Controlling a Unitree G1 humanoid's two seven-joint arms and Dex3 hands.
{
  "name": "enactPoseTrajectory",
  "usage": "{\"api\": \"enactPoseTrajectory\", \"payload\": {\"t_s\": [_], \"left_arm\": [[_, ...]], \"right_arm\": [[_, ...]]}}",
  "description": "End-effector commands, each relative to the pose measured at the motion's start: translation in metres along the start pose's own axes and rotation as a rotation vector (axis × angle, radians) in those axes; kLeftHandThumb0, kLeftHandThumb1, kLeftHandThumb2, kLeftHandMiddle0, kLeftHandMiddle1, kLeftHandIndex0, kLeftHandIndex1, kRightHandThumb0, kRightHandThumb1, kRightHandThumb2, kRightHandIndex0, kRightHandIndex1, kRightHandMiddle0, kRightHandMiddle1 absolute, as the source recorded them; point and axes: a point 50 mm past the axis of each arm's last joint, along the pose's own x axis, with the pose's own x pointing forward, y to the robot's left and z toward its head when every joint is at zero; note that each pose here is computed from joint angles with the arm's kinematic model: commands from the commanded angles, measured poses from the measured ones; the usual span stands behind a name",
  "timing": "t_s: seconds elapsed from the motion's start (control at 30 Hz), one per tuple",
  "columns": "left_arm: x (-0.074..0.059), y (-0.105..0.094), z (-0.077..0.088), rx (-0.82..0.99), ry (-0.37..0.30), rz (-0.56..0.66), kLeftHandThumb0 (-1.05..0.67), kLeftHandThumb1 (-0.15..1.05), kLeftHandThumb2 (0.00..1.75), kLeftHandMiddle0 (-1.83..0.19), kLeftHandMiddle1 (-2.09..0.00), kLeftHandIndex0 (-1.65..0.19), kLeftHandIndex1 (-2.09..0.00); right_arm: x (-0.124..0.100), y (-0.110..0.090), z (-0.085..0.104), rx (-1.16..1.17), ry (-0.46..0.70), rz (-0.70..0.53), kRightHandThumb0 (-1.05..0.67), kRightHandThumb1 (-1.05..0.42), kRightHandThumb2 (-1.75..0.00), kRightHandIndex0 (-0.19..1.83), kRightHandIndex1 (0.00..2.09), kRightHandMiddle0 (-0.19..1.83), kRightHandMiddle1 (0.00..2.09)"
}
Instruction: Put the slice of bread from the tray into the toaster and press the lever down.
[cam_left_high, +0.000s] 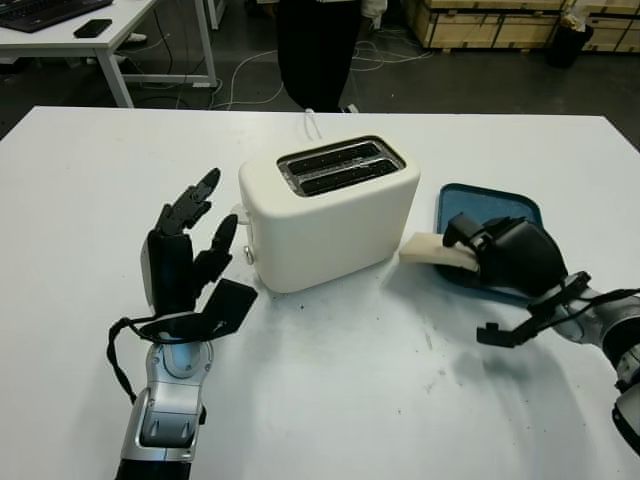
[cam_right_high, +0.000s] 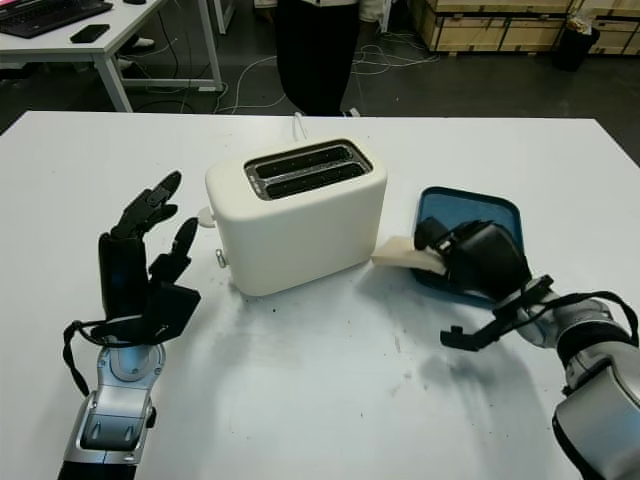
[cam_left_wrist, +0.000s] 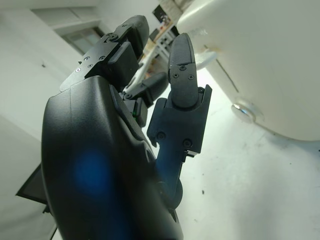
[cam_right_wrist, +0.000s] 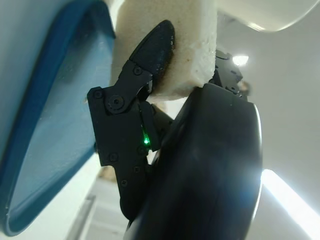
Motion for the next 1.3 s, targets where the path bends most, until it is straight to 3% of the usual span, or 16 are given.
{"api": "enactPoseTrajectory", "payload": {"t_s": [0.0,0.17,0.37,0.53,0.63,0.7,1.13,1.27], "left_arm": [[-0.002,0.000,-0.001,-0.006,0.002,-0.005,-0.38,0.92,0.34,-0.33,-0.91,-0.63,0.00],[-0.001,0.000,-0.001,0.016,0.004,-0.003,-0.40,0.92,0.34,-0.34,-0.91,-0.64,0.00],[-0.001,0.001,-0.001,0.005,-0.001,-0.003,-0.38,0.92,0.34,-0.34,-0.90,-0.63,0.00],[-0.001,0.001,0.000,0.001,0.000,-0.001,-0.37,0.92,0.34,-0.33,-0.90,-0.63,0.00],[0.000,0.001,0.001,0.013,-0.004,0.003,-0.38,0.92,0.34,-0.34,-0.90,-0.63,0.00],[0.000,0.001,0.001,0.020,-0.008,0.006,-0.37,0.92,0.33,-0.35,-0.90,-0.64,-0.01],[0.001,0.001,0.001,0.011,0.000,0.004,-0.36,0.92,0.33,-0.35,-0.89,-0.64,0.00],[0.001,0.002,0.000,0.019,-0.004,0.006,-0.37,0.92,0.33,-0.35,-0.90,-0.64,-0.01]], "right_arm": [[0.007,-0.015,-0.006,0.049,0.020,-0.015,-0.67,-0.92,-0.97,1.35,1.75,0.35,1.75],[0.015,-0.030,-0.013,0.110,0.048,0.066,-0.70,-0.92,-0.98,1.42,1.75,0.58,1.75],[0.018,-0.041,-0.018,0.256,0.058,0.175,-0.72,-0.92,-0.97,1.19,1.75,0.61,1.75],[0.020,-0.056,-0.029,0.488,0.110,0.287,-0.82,-0.92,-0.82,1.27,1.75,0.85,1.75],[0.019,-0.069,-0.036,0.527,0.109,0.296,-0.81,-0.92,-0.78,1.14,1.75,0.82,1.75],[0.019,-0.078,-0.041,0.552,0.114,0.305,-0.83,-0.92,-0.77,1.14,1.75,0.87,1.75],[0.022,-0.135,-0.063,0.687,0.135,0.244,-0.81,-0.92,-0.59,0.92,1.75,0.70,1.75],[0.025,-0.149,-0.063,0.688,0.110,0.211,-0.69,-0.92,-0.58,0.88,1.75,0.66,1.75]]}}
